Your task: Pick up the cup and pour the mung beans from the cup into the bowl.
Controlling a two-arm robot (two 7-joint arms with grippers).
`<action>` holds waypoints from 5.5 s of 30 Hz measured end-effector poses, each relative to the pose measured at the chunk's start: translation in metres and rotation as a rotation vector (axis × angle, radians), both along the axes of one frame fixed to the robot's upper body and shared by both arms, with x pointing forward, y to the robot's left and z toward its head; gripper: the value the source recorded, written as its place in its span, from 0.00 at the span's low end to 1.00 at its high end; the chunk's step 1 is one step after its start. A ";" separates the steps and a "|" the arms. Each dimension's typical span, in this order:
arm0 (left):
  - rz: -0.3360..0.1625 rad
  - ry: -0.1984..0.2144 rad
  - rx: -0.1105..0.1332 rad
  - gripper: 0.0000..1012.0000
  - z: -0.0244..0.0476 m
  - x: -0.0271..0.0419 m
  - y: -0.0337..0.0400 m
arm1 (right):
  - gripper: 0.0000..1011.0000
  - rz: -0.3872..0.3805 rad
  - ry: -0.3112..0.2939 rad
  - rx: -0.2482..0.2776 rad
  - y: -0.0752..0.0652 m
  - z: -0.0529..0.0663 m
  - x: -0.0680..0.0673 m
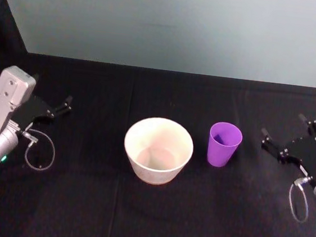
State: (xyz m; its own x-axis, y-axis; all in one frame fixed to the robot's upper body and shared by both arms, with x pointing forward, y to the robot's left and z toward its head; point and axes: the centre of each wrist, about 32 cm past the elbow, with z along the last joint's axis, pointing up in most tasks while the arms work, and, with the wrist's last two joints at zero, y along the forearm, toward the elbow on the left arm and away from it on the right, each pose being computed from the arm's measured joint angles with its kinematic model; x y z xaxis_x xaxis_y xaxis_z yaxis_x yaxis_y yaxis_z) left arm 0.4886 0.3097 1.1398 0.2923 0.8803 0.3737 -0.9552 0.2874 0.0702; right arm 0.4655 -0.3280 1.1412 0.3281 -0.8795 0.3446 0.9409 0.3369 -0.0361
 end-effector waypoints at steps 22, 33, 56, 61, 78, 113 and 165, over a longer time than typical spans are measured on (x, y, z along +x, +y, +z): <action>0.000 0.000 0.000 0.99 0.0000 0.0000 0.0000 | 0.99 0.299 0.124 0.185 -0.011 -0.038 -0.004; 0.000 0.000 0.000 0.99 0.0000 0.0000 0.0000 | 0.99 0.311 0.129 0.235 0.005 -0.047 0.011; 0.000 0.000 0.000 0.99 0.0000 0.0000 0.0000 | 0.99 0.352 0.157 0.264 0.038 -0.042 0.048; 0.000 0.000 0.000 0.99 0.0000 0.0000 0.0000 | 0.99 0.351 0.163 0.261 0.041 -0.044 0.050; 0.000 0.000 0.000 0.99 0.0000 0.0000 0.0000 | 0.99 0.351 0.152 0.261 0.037 -0.042 0.044; 0.000 0.000 0.000 0.99 0.0000 0.0000 0.0000 | 0.74 0.341 0.158 0.264 0.036 -0.039 0.033; 0.000 0.000 0.000 0.99 0.0000 0.0000 0.0000 | 0.73 0.304 0.091 0.274 0.000 0.117 0.012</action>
